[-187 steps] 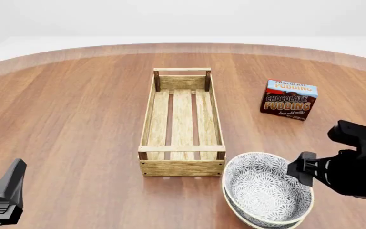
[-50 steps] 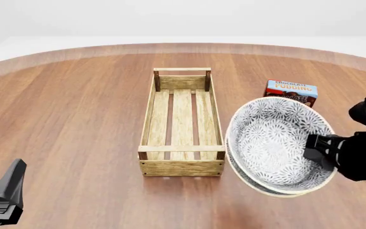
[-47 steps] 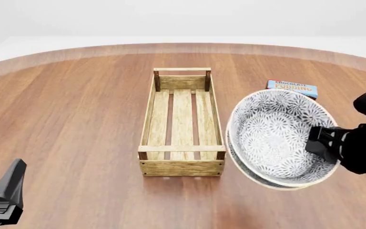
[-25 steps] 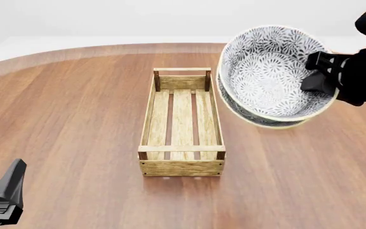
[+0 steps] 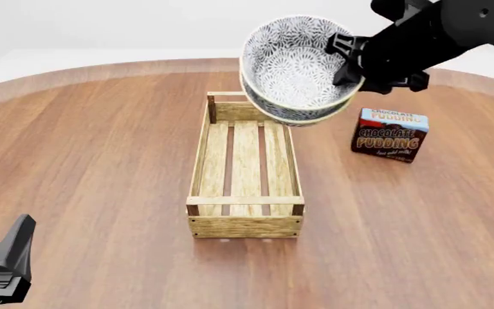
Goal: Stack the left bowl on the right bowl and place them in the tray.
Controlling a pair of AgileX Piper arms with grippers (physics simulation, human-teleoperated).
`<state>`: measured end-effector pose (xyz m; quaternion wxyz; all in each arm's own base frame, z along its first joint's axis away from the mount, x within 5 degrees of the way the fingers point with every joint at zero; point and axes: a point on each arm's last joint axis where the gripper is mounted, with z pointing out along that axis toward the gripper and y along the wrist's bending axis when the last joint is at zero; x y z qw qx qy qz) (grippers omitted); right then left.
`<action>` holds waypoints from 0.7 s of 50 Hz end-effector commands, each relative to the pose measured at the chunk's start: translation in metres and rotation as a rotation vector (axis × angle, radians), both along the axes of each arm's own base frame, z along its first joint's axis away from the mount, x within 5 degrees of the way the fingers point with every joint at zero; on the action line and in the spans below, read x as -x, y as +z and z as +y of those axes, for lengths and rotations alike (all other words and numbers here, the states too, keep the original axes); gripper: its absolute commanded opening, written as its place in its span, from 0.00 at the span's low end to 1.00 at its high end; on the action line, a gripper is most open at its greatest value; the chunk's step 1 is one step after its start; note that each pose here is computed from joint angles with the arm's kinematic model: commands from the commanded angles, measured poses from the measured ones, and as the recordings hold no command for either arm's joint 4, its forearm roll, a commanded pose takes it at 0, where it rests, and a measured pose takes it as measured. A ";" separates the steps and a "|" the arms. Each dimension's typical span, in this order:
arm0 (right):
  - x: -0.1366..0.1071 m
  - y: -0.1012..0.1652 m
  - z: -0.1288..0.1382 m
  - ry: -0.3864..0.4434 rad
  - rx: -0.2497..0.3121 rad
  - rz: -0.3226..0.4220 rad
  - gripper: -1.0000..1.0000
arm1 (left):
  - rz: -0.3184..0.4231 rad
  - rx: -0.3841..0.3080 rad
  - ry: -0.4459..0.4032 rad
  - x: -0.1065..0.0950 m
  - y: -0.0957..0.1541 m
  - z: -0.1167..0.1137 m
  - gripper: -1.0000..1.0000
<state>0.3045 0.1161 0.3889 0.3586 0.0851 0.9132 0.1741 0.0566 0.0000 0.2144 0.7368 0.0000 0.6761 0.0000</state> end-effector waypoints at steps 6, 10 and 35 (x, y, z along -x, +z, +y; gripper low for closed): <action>-0.027 -0.012 0.020 0.006 -0.025 0.007 0.00 | 0.000 0.000 0.000 0.000 0.000 0.000 1.00; -0.027 -0.012 0.020 0.006 -0.025 0.007 0.00 | 0.000 0.000 0.000 0.000 0.000 0.000 1.00; -0.059 -0.043 0.037 -0.010 -0.030 0.063 0.00 | 0.000 0.000 0.000 0.000 0.000 0.000 1.00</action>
